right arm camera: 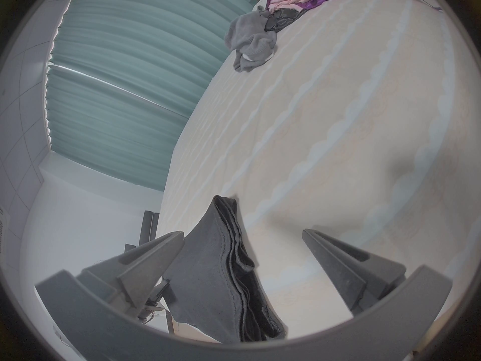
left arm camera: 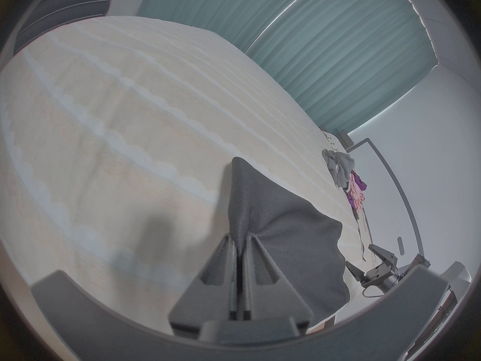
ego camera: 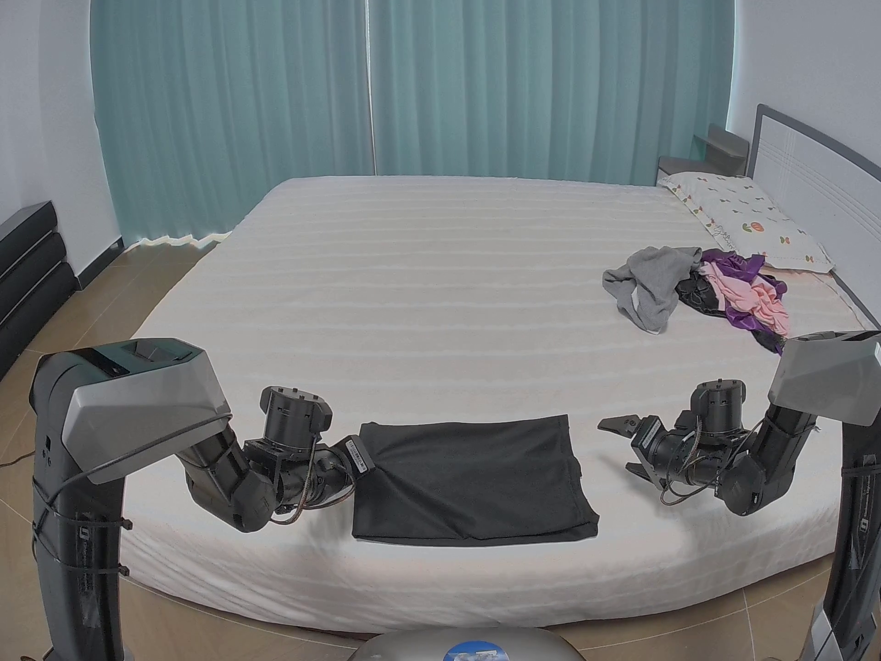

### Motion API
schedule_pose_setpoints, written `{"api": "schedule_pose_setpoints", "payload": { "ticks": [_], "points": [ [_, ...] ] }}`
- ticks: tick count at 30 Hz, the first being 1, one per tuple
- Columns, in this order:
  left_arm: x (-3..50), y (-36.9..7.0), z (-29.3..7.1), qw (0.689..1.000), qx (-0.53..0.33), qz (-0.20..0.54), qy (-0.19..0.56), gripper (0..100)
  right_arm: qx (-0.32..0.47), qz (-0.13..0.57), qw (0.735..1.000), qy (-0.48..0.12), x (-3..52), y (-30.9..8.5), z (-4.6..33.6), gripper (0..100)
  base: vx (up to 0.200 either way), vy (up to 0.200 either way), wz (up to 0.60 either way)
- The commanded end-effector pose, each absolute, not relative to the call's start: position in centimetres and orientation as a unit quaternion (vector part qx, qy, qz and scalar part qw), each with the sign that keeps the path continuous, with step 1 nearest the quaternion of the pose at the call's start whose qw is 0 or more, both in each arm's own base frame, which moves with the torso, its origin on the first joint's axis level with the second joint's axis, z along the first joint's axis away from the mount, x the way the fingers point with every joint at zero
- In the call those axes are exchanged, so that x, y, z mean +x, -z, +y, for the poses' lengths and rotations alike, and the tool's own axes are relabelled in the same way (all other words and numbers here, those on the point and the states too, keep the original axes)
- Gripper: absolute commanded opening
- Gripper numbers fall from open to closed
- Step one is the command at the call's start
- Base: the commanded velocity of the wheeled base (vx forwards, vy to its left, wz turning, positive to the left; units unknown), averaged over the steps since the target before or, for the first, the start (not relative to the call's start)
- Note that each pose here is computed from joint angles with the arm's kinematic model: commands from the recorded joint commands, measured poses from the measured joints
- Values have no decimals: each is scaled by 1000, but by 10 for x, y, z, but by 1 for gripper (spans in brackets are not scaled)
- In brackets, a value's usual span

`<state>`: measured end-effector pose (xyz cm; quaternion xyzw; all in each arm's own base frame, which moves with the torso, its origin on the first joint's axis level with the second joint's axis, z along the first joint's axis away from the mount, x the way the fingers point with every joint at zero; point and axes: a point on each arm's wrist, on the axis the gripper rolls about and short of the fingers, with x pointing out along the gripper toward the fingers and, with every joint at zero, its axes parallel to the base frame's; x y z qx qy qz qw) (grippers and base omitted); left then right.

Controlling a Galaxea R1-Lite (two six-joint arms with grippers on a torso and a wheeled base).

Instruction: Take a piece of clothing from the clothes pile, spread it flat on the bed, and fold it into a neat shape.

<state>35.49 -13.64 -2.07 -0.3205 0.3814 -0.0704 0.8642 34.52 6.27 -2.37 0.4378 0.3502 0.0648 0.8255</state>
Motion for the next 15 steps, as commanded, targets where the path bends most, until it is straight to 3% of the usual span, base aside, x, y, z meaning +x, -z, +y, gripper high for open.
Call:
{"api": "schedule_pose_setpoints", "payload": {
  "ticks": [1,14,15],
  "points": [
    [355,19,-137,864,-321,381,71,0,438,351,825,-65,345,24,63,100,0,200,0],
    [350,19,-138,862,-318,387,72,0,437,351,826,-65,345,24,63,100,0,200,0],
    [349,19,-139,862,-318,387,73,0,437,351,826,-65,345,24,63,100,0,0,0]
  ]
}}
